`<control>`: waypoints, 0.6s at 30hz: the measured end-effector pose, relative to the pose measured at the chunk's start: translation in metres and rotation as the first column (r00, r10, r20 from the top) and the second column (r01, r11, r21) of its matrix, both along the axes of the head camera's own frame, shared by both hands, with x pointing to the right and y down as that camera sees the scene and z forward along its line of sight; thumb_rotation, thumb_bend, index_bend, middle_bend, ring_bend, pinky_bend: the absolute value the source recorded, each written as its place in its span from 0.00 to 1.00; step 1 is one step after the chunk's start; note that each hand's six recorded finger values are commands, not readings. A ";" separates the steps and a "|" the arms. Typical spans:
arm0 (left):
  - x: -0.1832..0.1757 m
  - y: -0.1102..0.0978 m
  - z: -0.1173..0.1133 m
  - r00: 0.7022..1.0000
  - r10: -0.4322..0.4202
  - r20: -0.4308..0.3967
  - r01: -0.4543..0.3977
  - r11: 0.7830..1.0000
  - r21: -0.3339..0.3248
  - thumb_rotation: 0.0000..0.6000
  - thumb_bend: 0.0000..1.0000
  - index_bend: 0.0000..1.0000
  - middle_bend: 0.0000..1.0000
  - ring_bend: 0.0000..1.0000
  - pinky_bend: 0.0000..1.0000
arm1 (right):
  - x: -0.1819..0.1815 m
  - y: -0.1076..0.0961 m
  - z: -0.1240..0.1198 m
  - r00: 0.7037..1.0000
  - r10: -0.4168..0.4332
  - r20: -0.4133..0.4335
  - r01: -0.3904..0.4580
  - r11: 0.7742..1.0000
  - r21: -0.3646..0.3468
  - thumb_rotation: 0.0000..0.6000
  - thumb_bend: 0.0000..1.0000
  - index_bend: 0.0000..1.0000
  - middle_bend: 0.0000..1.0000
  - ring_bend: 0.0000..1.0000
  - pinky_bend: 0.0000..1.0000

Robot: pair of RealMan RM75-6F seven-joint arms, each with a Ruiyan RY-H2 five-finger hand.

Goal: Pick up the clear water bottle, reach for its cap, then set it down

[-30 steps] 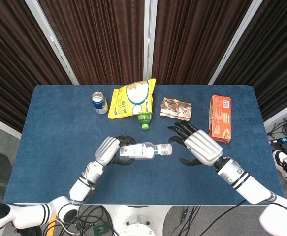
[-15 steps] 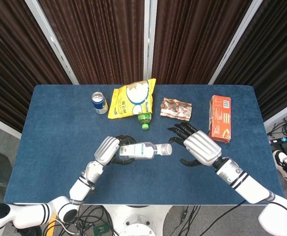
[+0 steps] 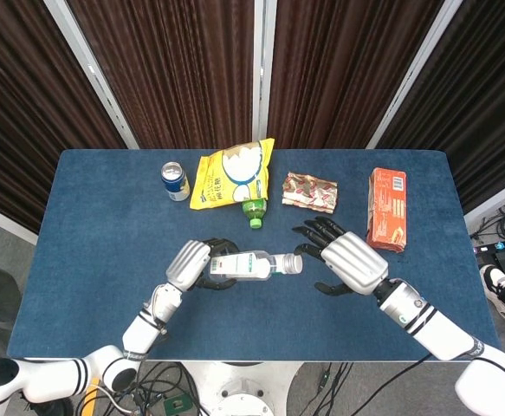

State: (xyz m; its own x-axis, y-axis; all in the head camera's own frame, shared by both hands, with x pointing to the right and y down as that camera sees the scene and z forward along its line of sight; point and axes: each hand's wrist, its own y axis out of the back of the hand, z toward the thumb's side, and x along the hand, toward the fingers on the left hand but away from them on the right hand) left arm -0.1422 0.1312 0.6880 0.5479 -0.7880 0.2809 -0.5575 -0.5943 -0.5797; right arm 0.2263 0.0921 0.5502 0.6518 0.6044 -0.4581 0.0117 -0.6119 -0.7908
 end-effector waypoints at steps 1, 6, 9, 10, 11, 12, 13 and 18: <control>0.000 0.000 0.000 1.000 0.000 0.001 0.000 1.000 0.000 1.00 0.35 0.52 0.54 0.45 0.57 | 0.000 0.000 0.000 1.000 0.000 0.001 0.000 1.000 0.001 1.00 0.15 0.28 0.08 0.00 0.00; 0.000 0.000 0.001 1.000 0.000 0.002 0.000 1.000 -0.002 1.00 0.35 0.52 0.54 0.45 0.57 | 0.001 -0.001 -0.002 1.000 0.003 0.006 -0.003 1.000 0.004 1.00 0.15 0.28 0.08 0.00 0.00; 0.001 0.000 0.001 1.000 0.000 0.002 0.000 1.000 -0.002 1.00 0.35 0.52 0.54 0.45 0.57 | 0.001 -0.002 -0.002 1.000 0.006 0.011 -0.006 1.000 0.007 1.00 0.15 0.28 0.08 0.00 0.00; 0.001 0.000 0.001 1.000 -0.001 0.001 0.001 1.000 -0.001 1.00 0.35 0.52 0.54 0.45 0.57 | 0.001 -0.002 -0.003 1.000 0.007 0.014 -0.008 1.000 0.009 1.00 0.15 0.28 0.08 0.00 0.00; 0.001 0.000 0.000 1.000 -0.003 -0.001 0.003 1.000 0.001 1.00 0.35 0.52 0.54 0.45 0.57 | 0.001 -0.003 -0.004 1.000 0.010 0.018 -0.010 1.000 0.013 1.00 0.16 0.28 0.08 0.00 0.00; 0.001 0.000 0.000 1.000 -0.005 -0.004 0.005 1.000 0.002 1.00 0.35 0.52 0.54 0.45 0.57 | 0.002 -0.005 -0.004 1.000 0.013 0.023 -0.014 1.000 0.019 1.00 0.16 0.28 0.09 0.00 0.00; 0.001 -0.001 -0.001 1.000 -0.007 -0.007 0.007 1.000 0.002 1.00 0.35 0.52 0.54 0.45 0.57 | 0.002 -0.006 -0.005 1.000 0.016 0.026 -0.017 1.000 0.025 1.00 0.16 0.28 0.09 0.00 0.00; 0.003 -0.002 -0.005 0.999 -0.024 -0.038 0.024 1.000 0.006 1.00 0.35 0.52 0.54 0.45 0.57 | 0.000 -0.011 -0.005 0.999 0.021 0.041 -0.024 0.998 0.065 1.00 0.16 0.28 0.10 0.00 0.00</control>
State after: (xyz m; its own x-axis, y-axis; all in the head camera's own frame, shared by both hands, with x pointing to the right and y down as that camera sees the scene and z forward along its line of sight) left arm -0.1394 0.1295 0.6826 0.5388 -0.8028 0.2553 -0.5931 -0.5767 -0.5618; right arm 0.2262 0.0813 0.5456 0.6547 0.6469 -0.3911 0.0571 -0.5583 -0.8277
